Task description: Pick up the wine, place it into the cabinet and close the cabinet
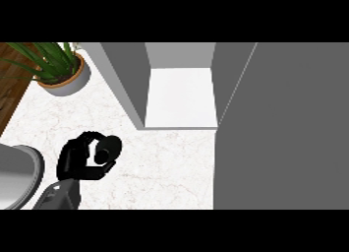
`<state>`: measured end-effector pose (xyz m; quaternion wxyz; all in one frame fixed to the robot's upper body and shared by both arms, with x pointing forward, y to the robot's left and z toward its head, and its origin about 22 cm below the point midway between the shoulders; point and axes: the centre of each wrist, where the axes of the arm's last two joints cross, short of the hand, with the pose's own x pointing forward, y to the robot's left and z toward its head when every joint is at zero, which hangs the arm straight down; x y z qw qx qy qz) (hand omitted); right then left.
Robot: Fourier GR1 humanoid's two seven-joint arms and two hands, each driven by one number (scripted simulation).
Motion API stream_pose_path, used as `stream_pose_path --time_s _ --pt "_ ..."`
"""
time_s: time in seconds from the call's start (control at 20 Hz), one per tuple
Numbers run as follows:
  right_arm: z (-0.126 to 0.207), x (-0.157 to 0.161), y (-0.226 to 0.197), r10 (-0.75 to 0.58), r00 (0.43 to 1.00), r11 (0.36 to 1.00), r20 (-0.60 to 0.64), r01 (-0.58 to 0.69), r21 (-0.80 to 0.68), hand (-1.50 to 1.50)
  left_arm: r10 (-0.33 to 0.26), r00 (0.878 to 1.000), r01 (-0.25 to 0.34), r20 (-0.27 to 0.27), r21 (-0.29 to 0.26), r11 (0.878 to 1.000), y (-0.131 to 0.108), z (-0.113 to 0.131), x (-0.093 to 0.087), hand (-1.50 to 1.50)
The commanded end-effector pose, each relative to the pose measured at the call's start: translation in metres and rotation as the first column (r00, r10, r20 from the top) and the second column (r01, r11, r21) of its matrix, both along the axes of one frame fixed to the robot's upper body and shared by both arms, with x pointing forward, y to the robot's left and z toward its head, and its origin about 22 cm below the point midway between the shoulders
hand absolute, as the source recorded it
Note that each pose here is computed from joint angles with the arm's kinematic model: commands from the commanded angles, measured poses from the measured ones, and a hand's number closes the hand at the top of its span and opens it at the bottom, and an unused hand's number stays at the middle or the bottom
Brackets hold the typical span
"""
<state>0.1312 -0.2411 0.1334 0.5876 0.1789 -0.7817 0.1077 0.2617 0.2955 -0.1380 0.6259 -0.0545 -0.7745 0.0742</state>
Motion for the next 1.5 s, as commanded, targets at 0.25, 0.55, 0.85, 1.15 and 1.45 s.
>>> stream_pose_path --time_s 0.25,0.55,0.85,1.15,1.45 --pt "0.020 -0.030 -0.012 -0.019 0.999 1.000 0.031 0.019 -0.012 -1.50 0.025 0.999 -0.015 -0.037 0.255 0.967 -0.030 -0.006 -0.028 1.50" --pt "0.026 -0.026 -0.003 -0.022 0.999 0.999 0.033 0.023 -0.023 -1.50 0.020 0.998 -0.005 -0.056 0.257 0.966 -0.054 0.052 0.009 1.50" --pt "0.018 -0.024 -0.009 -0.032 0.998 0.999 0.049 0.031 0.008 -1.50 0.027 0.998 -0.010 -0.059 0.272 0.962 -0.099 0.092 0.013 1.50" --pt "0.032 -0.038 0.001 -0.008 1.000 1.000 0.030 0.008 0.012 -1.50 0.008 0.996 0.023 -0.083 0.364 0.931 -0.136 0.100 0.039 1.50" --pt "0.020 -0.031 -0.007 -0.005 1.000 1.000 0.028 0.005 0.000 -1.50 0.029 0.996 0.012 -0.085 0.447 0.894 -0.168 0.124 0.046 1.50"
